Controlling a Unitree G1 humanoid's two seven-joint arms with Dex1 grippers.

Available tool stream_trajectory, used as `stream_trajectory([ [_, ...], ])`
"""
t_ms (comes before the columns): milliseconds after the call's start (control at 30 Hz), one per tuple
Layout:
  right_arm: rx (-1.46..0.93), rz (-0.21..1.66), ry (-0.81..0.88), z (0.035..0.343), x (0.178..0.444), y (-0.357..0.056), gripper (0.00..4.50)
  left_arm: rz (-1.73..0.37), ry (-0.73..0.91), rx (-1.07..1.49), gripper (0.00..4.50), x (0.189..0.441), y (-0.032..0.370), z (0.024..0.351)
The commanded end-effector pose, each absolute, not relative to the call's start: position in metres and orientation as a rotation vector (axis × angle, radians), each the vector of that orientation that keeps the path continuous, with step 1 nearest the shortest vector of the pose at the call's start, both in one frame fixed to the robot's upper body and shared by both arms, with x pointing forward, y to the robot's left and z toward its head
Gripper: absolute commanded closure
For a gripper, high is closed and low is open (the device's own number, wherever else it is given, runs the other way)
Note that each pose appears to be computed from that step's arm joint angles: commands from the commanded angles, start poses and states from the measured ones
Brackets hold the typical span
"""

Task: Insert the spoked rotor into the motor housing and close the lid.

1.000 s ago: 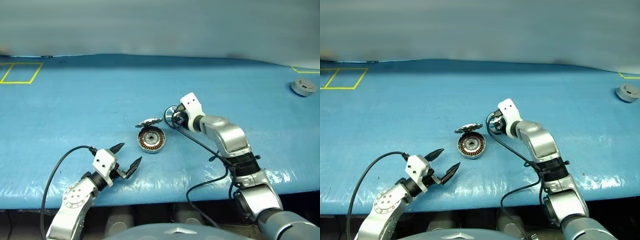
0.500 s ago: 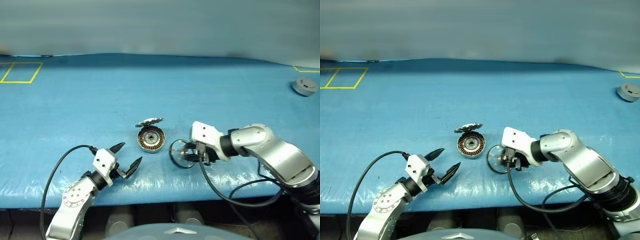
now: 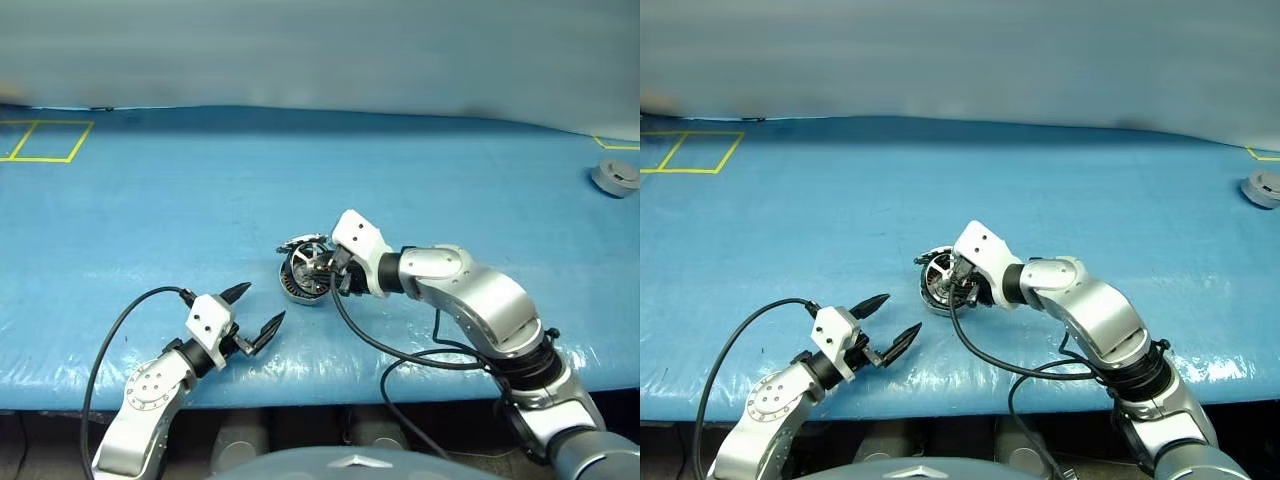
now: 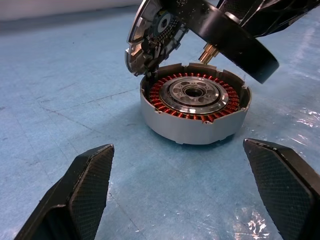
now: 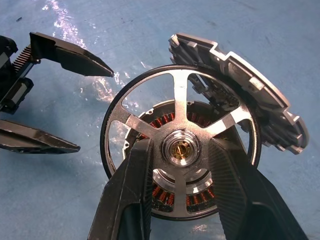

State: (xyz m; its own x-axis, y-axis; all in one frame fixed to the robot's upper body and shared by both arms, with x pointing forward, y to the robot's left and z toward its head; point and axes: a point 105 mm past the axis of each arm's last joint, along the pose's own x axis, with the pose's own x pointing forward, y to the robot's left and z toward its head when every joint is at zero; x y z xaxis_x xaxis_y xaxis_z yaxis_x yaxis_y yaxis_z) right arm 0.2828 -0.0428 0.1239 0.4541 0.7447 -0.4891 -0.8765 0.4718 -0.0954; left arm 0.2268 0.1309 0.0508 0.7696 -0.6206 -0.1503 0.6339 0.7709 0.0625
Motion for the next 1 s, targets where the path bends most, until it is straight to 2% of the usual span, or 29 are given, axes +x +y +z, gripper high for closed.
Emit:
stream_trajectory([
  [33,-0.372,1.022,0.355,0.135,0.288,-0.038,3.16,-0.683,0.103,0.109,0.00,0.227,0.131,0.056],
  [700,-0.448,1.056,0.474,0.107,0.285,-0.041,3.16,-0.689,0.102,0.123,0.00,0.226,0.131,0.056],
  [933,-0.397,0.989,0.444,0.114,0.297,-0.035,0.91,-0.687,0.103,0.118,0.00,0.226,0.130,0.056],
  [1000,-0.382,0.989,0.432,0.120,0.297,-0.035,0.91,-0.686,0.104,0.117,0.00,0.226,0.131,0.056],
])
